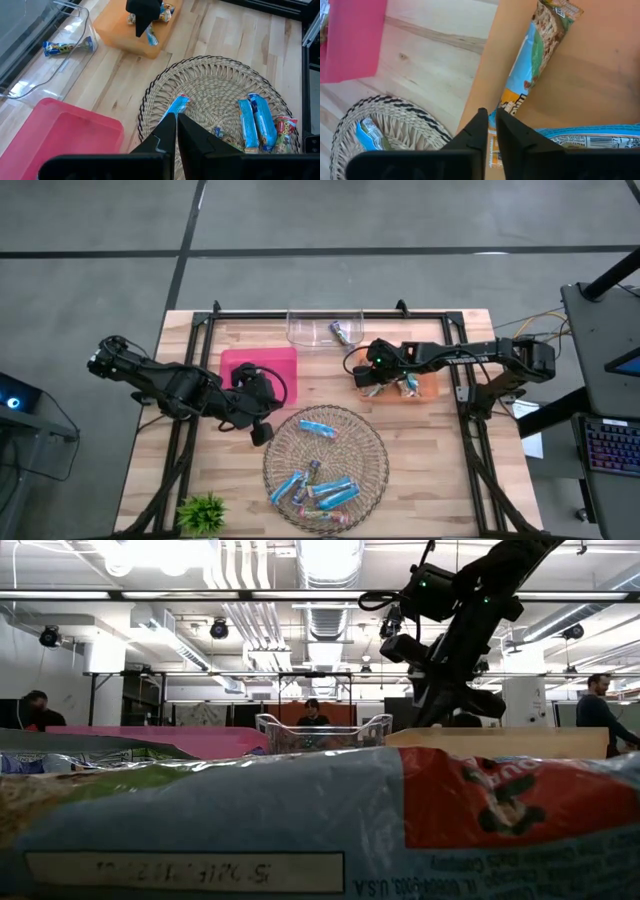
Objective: Pick and place Granola Bars by type
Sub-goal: Put the red granola bar into the pink bin
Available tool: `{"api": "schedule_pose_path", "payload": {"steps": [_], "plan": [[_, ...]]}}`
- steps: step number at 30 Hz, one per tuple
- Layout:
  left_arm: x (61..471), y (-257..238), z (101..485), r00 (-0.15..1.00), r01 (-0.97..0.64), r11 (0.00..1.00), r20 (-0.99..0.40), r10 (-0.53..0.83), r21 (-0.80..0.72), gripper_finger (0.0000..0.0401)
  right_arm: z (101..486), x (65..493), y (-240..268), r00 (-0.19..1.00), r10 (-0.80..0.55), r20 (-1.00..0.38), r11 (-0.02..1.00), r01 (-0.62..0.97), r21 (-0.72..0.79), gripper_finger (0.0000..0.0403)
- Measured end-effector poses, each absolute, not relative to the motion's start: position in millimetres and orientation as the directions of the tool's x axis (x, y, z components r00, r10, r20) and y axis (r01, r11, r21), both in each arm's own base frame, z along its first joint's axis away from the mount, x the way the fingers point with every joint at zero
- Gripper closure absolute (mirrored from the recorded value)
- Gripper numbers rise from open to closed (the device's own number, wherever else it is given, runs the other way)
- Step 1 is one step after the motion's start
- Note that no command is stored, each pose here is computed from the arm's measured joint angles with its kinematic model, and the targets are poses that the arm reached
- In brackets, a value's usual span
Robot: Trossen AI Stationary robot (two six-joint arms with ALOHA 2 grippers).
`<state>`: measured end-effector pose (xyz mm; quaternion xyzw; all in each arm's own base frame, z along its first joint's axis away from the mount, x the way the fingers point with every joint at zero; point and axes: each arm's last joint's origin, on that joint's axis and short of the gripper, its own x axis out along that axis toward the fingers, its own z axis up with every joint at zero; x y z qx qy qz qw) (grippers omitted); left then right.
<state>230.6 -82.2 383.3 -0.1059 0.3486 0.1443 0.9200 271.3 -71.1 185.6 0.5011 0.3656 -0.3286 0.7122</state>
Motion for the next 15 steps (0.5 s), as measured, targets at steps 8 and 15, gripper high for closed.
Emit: {"api": "schedule_pose_path", "payload": {"steps": [8,15], "plan": [[231,-82,383,0.715,-0.339,0.936,-0.672,0.192,-0.094,0.0401,188,271,-70,0.533,-0.063,-0.844,0.323,0.811,0.488,0.0394],[231,-82,383,0.715,-0.339,0.936,-0.672,0.192,-0.094,0.0401,210,267,-59,0.624,-0.036,-0.781,0.417,0.72,0.556,0.0394]]}}
